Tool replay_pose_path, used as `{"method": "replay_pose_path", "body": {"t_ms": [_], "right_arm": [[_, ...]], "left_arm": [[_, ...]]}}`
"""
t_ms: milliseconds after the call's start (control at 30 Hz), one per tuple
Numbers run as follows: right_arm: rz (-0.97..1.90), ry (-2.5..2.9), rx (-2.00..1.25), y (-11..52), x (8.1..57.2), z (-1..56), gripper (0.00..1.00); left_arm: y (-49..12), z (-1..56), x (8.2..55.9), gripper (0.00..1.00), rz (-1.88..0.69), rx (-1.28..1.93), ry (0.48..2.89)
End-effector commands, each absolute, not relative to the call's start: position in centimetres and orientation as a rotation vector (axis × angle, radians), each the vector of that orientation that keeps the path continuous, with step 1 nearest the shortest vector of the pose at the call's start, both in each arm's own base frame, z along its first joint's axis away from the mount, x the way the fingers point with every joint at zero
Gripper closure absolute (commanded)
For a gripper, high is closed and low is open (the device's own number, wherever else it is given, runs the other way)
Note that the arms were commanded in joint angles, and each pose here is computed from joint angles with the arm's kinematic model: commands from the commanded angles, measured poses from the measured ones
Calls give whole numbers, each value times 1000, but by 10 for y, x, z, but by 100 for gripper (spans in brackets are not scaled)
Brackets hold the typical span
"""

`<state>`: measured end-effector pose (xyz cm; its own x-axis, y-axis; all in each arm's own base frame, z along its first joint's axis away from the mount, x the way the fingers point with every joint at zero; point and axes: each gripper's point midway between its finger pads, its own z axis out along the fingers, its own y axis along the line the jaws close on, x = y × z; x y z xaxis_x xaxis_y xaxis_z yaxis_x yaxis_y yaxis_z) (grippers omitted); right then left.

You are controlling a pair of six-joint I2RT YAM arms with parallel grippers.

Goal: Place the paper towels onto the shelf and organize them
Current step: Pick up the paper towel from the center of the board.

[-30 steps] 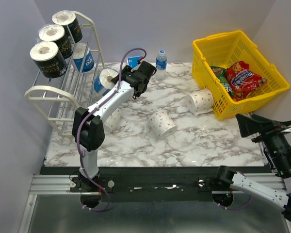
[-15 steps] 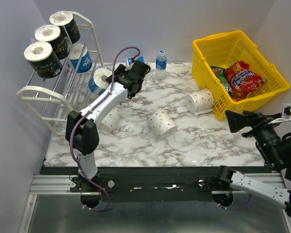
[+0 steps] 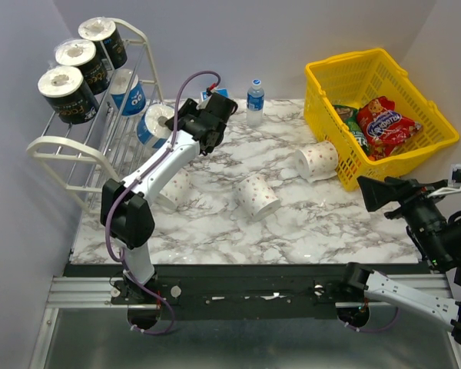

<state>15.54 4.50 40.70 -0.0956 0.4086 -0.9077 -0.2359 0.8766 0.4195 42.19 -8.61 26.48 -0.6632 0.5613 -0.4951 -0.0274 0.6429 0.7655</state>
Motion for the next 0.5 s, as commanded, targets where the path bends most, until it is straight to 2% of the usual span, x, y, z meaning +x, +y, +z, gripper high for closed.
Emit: {"method": "replay_pose_path", "body": {"t_ms": [0,467], "right_arm": [[566,1592,126,45,151,408,0],[558,1613,104,52,153,413,0]], "left_arm": [[-72,306,411,60,1047,317,2035],[-43,294,397,59,1051,261,2068]]}}
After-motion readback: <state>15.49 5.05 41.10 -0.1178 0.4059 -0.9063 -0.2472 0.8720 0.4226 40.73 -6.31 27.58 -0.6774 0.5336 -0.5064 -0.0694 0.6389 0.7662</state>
